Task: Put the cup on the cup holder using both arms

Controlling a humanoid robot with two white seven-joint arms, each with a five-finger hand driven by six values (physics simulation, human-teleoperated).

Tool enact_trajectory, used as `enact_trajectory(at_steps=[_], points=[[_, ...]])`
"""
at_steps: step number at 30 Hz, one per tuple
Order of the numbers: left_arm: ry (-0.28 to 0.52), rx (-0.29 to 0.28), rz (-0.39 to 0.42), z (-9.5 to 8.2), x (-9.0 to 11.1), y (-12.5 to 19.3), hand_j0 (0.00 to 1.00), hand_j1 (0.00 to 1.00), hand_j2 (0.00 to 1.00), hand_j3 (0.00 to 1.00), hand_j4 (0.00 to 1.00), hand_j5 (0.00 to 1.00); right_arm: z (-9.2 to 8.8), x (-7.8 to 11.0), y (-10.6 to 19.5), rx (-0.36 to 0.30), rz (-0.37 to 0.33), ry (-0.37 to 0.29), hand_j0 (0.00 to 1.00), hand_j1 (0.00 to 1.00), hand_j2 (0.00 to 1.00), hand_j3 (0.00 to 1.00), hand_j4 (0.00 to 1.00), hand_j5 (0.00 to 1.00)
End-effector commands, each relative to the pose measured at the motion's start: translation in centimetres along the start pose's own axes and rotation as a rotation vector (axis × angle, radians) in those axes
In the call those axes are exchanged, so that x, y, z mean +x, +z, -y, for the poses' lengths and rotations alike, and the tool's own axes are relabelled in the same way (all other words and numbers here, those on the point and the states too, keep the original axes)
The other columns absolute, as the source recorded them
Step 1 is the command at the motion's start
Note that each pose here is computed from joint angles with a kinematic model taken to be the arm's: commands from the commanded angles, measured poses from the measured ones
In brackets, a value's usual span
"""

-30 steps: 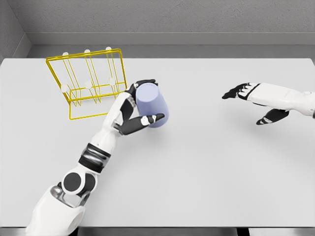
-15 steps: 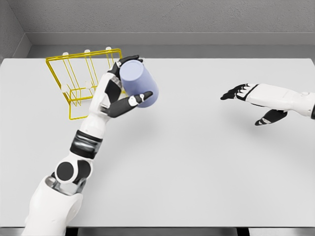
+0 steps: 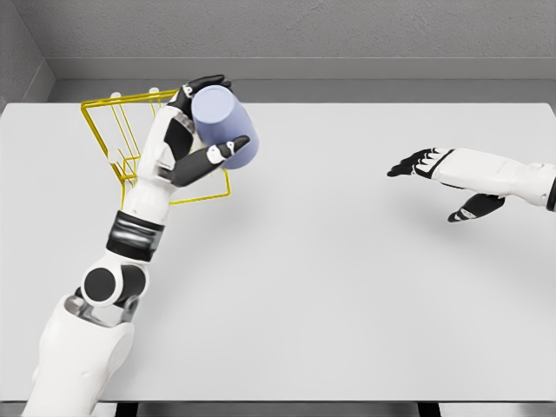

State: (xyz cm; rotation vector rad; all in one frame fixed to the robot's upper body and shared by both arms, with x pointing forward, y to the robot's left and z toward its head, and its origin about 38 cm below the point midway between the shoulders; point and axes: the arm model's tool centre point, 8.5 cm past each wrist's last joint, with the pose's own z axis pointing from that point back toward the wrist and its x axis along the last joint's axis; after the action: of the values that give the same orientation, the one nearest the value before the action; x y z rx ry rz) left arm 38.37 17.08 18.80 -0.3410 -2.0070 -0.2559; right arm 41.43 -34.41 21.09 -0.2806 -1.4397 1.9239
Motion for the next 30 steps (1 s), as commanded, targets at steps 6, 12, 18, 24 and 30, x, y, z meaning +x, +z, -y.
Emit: enact_trajectory(at_steps=[6, 12, 18, 24, 30], points=[[-0.007, 0.004, 0.004, -0.3, 0.1, -0.2, 0.69, 0.69, 0.69, 0.69, 0.69, 0.69, 0.0, 0.0, 0.1, -0.004, -0.001, -0.006, 1.0, 1.0, 1.0, 1.0, 1.0, 1.0], [-0.018, 0.022, -0.005, -1.1, 0.2, -0.5, 0.69, 0.69, 0.69, 0.69, 0.69, 0.69, 0.1, 0.0, 0.1, -0.005, -0.001, -0.005, 1.0, 1.0, 1.0, 1.0, 1.0, 1.0], [-0.031, 0.038, -0.01, -2.0, 0.1, -0.8, 0.69, 0.69, 0.69, 0.69, 0.69, 0.69, 0.0, 0.0, 0.1, -0.004, -0.001, -0.006, 1.0, 1.0, 1.0, 1.0, 1.0, 1.0], [-0.03, 0.043, -0.033, -2.1, -0.5, -0.7, 0.69, 0.69, 0.69, 0.69, 0.69, 0.69, 0.0, 0.0, 0.1, -0.004, -0.001, -0.006, 1.0, 1.0, 1.0, 1.0, 1.0, 1.0], [-0.04, 0.056, -0.046, -2.9, -0.8, -1.2, 0.69, 0.69, 0.69, 0.69, 0.69, 0.69, 0.0, 0.0, 0.1, -0.004, -0.001, -0.006, 1.0, 1.0, 1.0, 1.0, 1.0, 1.0]])
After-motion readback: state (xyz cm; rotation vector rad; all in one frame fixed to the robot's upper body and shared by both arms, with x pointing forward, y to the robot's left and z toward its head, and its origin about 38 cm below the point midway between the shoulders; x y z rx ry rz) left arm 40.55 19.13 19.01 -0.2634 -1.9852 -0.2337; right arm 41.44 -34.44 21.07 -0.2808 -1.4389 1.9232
